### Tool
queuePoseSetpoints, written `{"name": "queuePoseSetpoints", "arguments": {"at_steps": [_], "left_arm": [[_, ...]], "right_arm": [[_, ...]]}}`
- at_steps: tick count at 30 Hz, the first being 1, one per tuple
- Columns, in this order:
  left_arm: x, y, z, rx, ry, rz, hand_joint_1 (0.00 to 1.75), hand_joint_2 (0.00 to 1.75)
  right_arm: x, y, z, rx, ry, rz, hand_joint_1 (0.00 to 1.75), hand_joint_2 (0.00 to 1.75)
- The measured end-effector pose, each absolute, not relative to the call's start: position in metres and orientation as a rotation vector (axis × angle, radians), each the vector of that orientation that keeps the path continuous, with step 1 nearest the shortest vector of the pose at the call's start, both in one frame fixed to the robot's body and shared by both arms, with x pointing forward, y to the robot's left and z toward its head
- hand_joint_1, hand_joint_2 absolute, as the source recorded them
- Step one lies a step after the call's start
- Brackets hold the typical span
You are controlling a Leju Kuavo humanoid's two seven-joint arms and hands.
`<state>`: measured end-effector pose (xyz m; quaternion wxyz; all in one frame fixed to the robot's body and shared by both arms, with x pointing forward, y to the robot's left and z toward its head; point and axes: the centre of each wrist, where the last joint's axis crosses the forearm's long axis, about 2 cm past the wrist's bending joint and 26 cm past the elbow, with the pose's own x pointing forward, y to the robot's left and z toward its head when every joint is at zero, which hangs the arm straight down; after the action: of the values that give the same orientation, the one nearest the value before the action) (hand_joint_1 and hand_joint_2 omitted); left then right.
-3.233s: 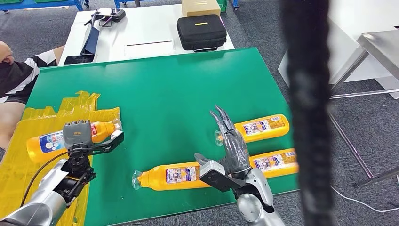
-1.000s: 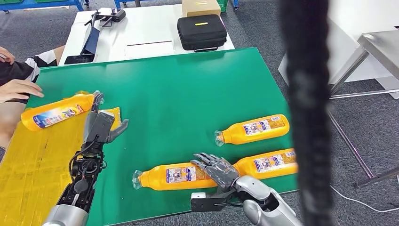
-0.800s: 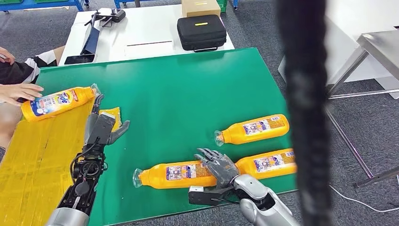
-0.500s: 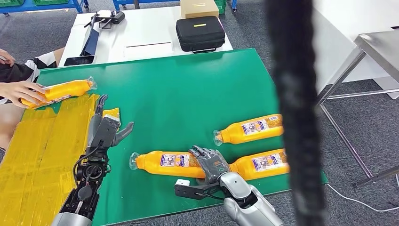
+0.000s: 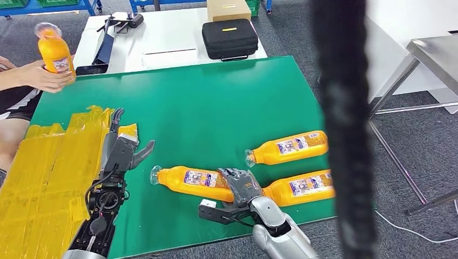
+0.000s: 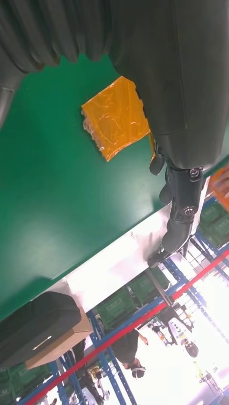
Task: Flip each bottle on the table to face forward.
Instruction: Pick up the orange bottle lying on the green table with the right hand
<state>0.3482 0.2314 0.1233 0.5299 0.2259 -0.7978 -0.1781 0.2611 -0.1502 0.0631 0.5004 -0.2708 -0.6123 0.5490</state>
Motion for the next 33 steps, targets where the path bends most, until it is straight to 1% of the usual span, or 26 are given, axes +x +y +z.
{"name": "queuePoseSetpoints", "arguments": {"at_steps": [9, 12, 14, 21, 24, 30, 33], "left_arm": [[0.347, 0.231, 0.123, 0.534, -1.906, -0.419, 0.00, 1.75], [0.346, 0.229, 0.125, 0.520, -1.918, -0.399, 0.00, 1.75], [0.343, 0.229, 0.128, 0.482, -1.930, -0.377, 0.00, 1.75], [0.338, 0.217, 0.143, 0.211, -1.977, -0.374, 0.00, 1.75], [0.336, 0.208, 0.152, 0.084, -2.002, -0.369, 0.00, 1.75], [0.331, 0.196, 0.169, -0.216, -2.006, -0.312, 0.00, 1.75], [0.330, 0.193, 0.172, -0.286, -2.004, -0.303, 0.00, 1.75]], "right_arm": [[0.261, -0.150, 0.063, -0.661, -1.496, 1.280, 1.75, 1.75], [0.259, -0.153, 0.063, -0.668, -1.539, 1.194, 1.75, 1.75], [0.256, -0.157, 0.063, -0.677, -1.588, 1.088, 1.75, 1.75], [0.258, -0.177, 0.075, -0.697, -1.801, 0.612, 1.75, 1.75], [0.262, -0.184, 0.081, -0.724, -1.858, 0.469, 1.75, 1.75], [0.266, -0.191, 0.088, -0.741, -1.932, 0.343, 1.75, 1.75], [0.267, -0.191, 0.089, -0.742, -1.946, 0.326, 1.75, 1.75]]}}
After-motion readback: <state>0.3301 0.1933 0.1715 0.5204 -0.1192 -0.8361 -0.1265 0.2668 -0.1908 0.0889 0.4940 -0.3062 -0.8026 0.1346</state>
